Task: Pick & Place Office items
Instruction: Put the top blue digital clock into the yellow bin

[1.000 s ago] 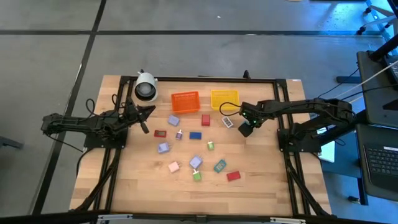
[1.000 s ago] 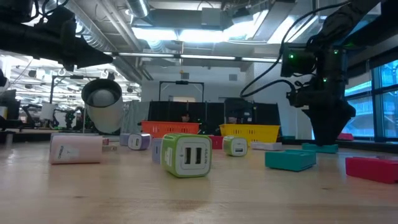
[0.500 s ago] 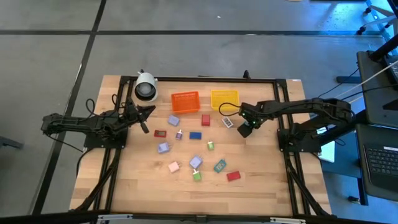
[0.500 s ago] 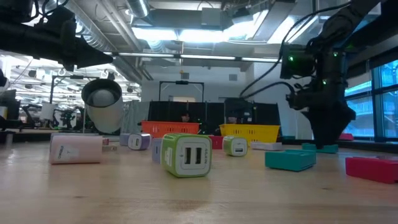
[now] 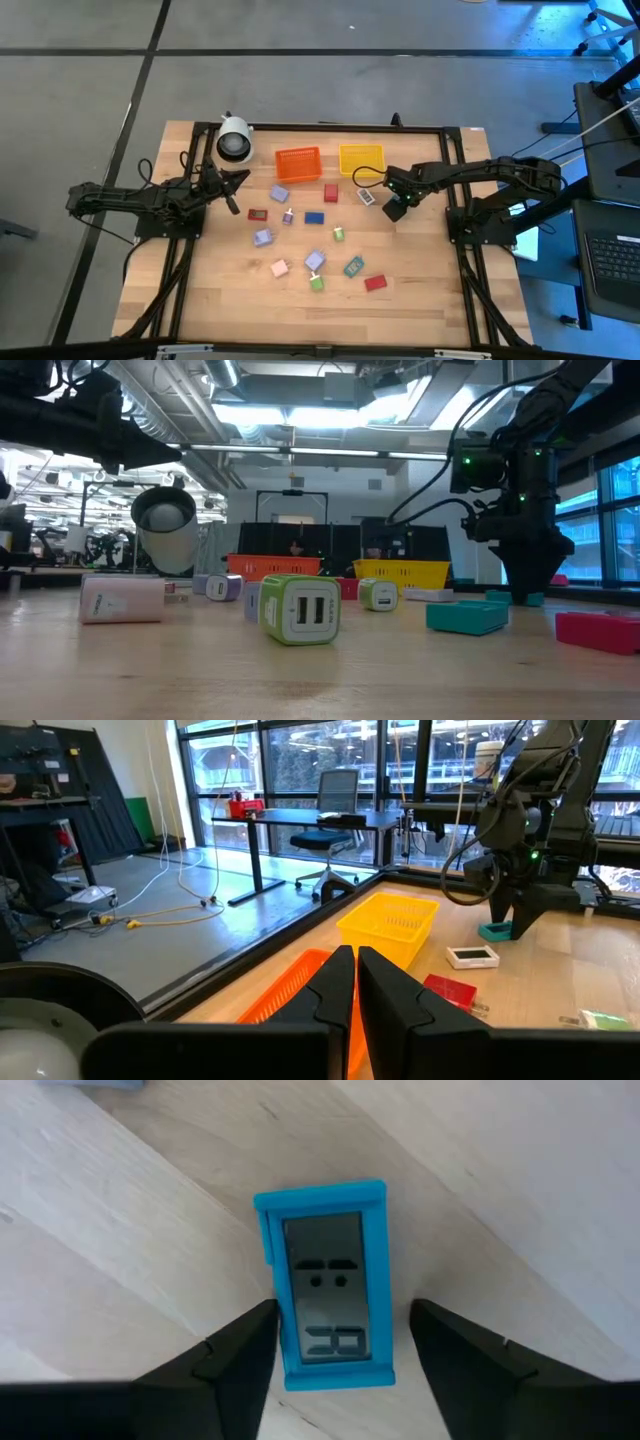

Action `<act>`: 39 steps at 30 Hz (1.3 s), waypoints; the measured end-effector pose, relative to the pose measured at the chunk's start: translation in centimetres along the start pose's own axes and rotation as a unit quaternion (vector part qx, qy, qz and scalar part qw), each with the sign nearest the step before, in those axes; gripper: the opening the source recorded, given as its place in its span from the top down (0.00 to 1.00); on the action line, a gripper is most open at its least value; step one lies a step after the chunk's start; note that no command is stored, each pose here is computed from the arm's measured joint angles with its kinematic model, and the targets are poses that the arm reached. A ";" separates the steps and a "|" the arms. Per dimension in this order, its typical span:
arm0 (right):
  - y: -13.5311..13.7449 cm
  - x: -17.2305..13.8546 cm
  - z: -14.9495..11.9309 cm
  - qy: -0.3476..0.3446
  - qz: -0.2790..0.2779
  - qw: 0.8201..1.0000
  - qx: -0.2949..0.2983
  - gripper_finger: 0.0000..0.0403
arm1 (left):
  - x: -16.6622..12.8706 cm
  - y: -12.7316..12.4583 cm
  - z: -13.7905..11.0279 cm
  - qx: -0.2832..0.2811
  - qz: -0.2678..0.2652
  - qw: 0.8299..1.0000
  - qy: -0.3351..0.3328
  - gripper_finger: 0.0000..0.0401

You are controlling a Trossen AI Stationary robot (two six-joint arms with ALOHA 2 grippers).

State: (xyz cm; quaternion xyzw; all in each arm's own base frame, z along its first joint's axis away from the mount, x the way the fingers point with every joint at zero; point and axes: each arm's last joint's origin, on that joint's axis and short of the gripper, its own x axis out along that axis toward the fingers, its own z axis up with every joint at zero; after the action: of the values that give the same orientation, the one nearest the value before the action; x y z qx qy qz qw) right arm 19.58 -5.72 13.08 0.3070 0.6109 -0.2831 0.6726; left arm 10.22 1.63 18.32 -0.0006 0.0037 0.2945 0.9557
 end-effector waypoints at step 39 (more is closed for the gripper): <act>1.8 -1.8 2.0 -0.140 -0.009 0.989 -0.042 0.60 | 0.0 0.0 0.0 0.003 0.001 1.000 0.000 0.96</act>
State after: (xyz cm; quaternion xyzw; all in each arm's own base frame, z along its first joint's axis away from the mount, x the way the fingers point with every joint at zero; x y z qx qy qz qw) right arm 22.06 -6.00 15.12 0.2301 0.5247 -0.3037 0.7612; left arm 10.21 1.64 18.31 0.0026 0.0048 0.2957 0.9553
